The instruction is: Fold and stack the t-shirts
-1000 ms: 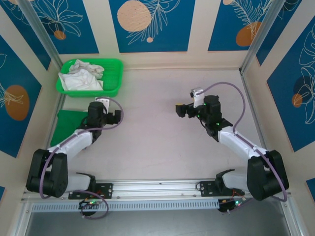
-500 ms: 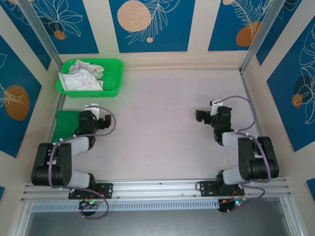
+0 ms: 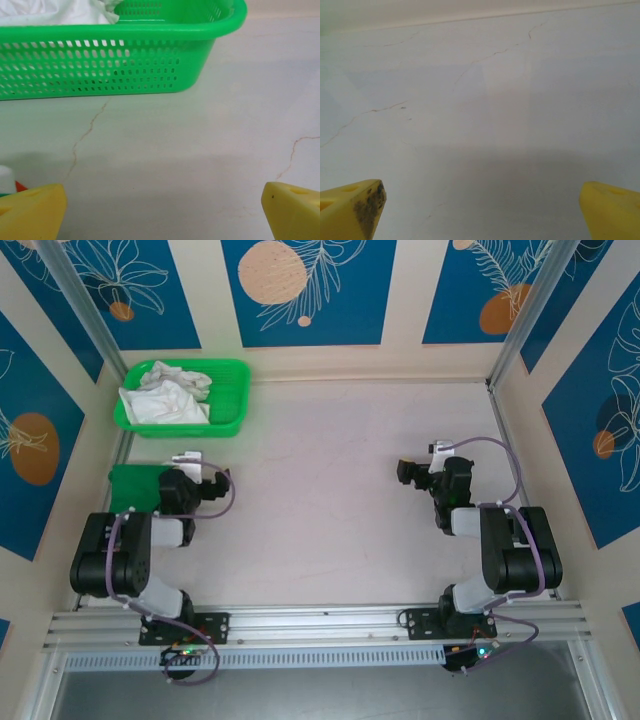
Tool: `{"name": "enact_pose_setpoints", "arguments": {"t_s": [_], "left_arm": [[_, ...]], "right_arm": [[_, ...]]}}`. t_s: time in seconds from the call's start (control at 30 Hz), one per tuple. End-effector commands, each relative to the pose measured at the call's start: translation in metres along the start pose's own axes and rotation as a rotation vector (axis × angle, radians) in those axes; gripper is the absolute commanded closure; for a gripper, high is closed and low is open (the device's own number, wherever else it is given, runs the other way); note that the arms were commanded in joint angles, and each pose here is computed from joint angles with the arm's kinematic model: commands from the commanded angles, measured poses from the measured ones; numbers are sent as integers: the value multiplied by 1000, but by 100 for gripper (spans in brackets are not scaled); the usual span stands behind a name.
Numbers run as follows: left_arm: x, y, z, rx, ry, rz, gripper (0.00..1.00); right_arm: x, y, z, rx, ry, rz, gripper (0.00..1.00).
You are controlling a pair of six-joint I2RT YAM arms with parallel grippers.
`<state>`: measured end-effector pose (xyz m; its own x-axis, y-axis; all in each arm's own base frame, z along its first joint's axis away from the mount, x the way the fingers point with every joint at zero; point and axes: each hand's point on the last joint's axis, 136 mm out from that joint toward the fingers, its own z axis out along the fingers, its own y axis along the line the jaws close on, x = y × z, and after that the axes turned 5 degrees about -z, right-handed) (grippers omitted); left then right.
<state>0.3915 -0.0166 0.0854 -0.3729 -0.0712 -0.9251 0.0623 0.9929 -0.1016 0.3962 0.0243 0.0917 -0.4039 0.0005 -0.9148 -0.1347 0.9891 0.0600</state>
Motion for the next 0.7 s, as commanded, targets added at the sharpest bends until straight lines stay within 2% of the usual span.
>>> {"name": "enact_pose_setpoints", "arguments": {"t_s": [0.0, 0.67], "left_arm": [[-8, -1, 1, -43, -45, 43, 0], [-7, -5, 3, -63, -36, 80, 0]], "right_arm": [[-3, 1, 0, -13, -23, 1, 1], [-3, 3, 0, -21, -23, -5, 1]]}}
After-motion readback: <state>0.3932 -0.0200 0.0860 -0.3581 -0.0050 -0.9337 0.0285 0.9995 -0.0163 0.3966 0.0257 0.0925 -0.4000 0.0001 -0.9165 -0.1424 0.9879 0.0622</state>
